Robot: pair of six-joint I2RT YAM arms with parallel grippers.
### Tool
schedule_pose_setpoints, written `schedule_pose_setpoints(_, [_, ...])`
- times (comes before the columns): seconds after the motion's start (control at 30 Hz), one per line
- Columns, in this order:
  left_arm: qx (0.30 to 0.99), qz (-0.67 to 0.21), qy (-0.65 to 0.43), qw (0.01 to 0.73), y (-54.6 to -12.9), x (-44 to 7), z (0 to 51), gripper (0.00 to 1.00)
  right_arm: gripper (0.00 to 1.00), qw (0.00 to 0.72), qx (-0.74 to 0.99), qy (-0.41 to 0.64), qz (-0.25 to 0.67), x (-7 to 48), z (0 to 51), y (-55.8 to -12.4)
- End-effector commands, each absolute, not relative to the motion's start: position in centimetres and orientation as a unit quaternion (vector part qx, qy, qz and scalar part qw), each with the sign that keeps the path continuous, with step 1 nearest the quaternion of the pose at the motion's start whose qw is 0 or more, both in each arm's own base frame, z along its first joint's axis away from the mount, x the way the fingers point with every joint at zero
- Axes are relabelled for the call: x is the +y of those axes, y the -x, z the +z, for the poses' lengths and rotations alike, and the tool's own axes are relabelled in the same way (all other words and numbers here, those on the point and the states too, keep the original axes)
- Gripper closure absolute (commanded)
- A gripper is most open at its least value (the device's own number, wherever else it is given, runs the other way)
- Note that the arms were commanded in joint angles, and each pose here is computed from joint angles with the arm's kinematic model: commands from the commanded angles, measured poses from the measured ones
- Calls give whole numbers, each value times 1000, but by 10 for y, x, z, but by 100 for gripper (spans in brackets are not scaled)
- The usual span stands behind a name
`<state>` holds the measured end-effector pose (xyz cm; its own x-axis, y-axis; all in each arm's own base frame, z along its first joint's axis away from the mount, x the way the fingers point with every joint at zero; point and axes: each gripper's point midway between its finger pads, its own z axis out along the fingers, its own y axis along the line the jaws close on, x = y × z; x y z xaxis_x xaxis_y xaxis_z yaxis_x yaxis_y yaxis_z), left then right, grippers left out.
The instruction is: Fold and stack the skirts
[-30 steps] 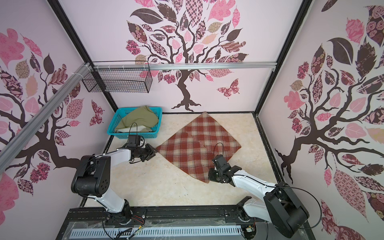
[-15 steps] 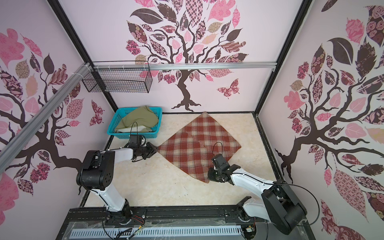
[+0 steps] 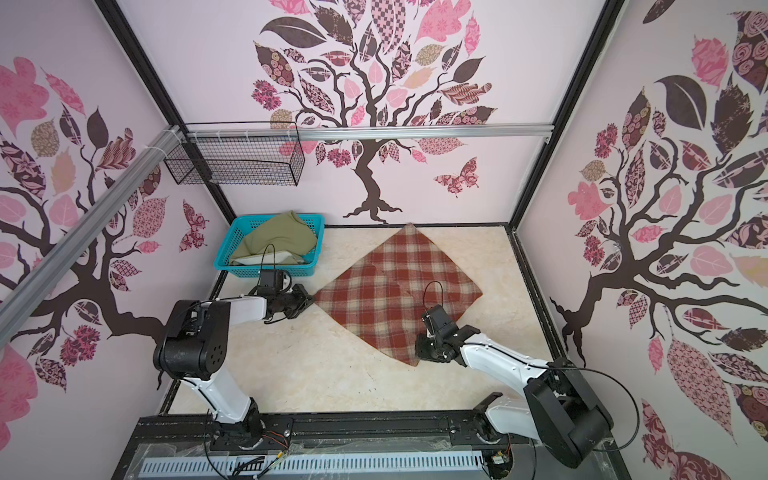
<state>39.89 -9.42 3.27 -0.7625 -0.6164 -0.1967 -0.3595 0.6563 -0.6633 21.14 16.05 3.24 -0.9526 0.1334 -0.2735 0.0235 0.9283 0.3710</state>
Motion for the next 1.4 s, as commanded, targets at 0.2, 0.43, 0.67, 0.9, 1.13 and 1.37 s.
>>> schedule_pose_setpoints(0.2, [890, -299, 262, 222, -391, -89, 46, 100, 65, 200, 967, 78, 134, 183, 62, -201])
schedule_pose_setpoints(0.43, [892, -298, 258, 222, -390, -89, 47, 100, 62, 214, 961, 136, 112, 201, 58, -199])
schedule_pose_setpoints(0.67, [893, -295, 260, 219, -390, -88, 45, 100, 60, 227, 954, 177, 86, 205, 56, -200])
schedule_pose_setpoints(0.9, [892, -294, 265, 218, -391, -86, 42, 100, 56, 214, 956, 186, 81, 203, 42, -192])
schedule_pose_setpoints(1.13, [891, -295, 267, 219, -392, -85, 42, 100, 56, 202, 956, 199, 80, 211, 30, -187])
schedule_pose_setpoints(1.37, [889, -297, 269, 220, -393, -83, 44, 100, 59, 186, 959, 206, 63, 212, 20, -182])
